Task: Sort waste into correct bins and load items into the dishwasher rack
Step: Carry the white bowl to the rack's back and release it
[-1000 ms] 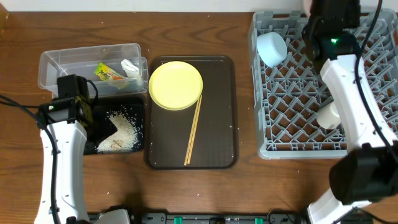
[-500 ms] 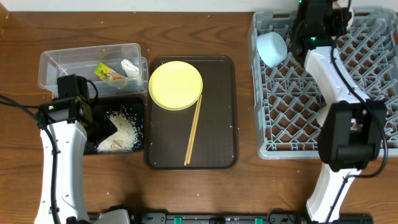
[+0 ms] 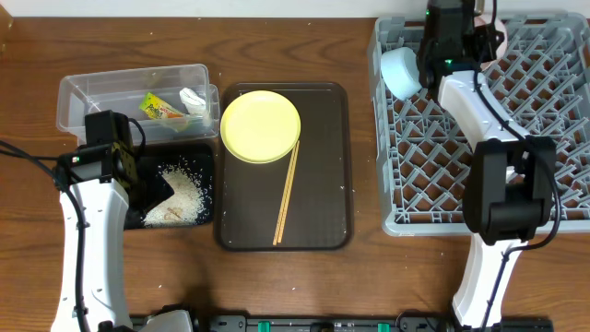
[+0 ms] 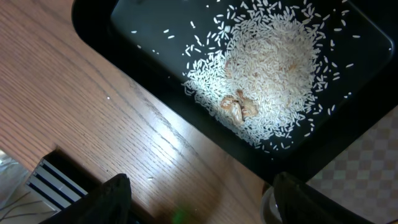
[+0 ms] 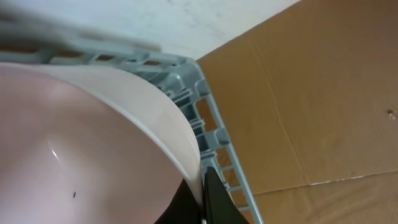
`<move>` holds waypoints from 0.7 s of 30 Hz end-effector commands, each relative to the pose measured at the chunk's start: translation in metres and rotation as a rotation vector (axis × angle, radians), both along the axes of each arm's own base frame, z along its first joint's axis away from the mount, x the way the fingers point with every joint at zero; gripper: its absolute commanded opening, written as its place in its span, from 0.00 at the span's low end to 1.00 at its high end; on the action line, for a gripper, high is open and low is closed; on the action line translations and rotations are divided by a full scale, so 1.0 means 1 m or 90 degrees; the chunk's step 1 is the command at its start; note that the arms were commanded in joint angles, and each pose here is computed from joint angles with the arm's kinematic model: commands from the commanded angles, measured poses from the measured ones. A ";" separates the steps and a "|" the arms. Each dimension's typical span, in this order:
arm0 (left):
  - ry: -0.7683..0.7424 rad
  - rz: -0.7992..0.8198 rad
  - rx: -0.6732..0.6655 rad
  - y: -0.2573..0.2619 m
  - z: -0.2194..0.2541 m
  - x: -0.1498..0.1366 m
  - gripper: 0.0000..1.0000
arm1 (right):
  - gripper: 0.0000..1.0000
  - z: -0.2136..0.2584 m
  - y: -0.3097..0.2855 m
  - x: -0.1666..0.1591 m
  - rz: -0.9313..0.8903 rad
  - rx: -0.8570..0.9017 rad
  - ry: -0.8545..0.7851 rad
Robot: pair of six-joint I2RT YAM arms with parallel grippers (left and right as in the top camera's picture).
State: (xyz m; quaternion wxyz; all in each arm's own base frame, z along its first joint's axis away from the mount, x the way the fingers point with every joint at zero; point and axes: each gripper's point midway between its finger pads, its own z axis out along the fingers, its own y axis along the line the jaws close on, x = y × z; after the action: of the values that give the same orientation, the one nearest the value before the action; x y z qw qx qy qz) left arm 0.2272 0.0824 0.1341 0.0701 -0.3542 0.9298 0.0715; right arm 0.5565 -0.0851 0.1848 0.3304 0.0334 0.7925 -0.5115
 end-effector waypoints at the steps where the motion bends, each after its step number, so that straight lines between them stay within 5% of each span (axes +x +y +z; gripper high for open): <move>1: -0.001 0.009 0.005 0.002 0.001 -0.002 0.76 | 0.01 -0.009 0.015 -0.001 0.003 0.016 -0.005; 16: -0.001 0.009 0.005 0.002 0.001 -0.002 0.76 | 0.02 -0.051 0.034 -0.042 -0.043 0.086 0.051; 21: -0.001 0.009 0.005 0.002 0.001 -0.002 0.76 | 0.16 -0.077 0.052 -0.052 -0.021 0.167 0.099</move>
State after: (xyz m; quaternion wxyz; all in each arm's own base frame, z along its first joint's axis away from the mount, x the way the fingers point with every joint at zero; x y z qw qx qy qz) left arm 0.2270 0.0824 0.1341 0.0697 -0.3544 0.9298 0.0715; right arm 0.5056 -0.0532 0.1373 0.2536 0.0467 0.8423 -0.4733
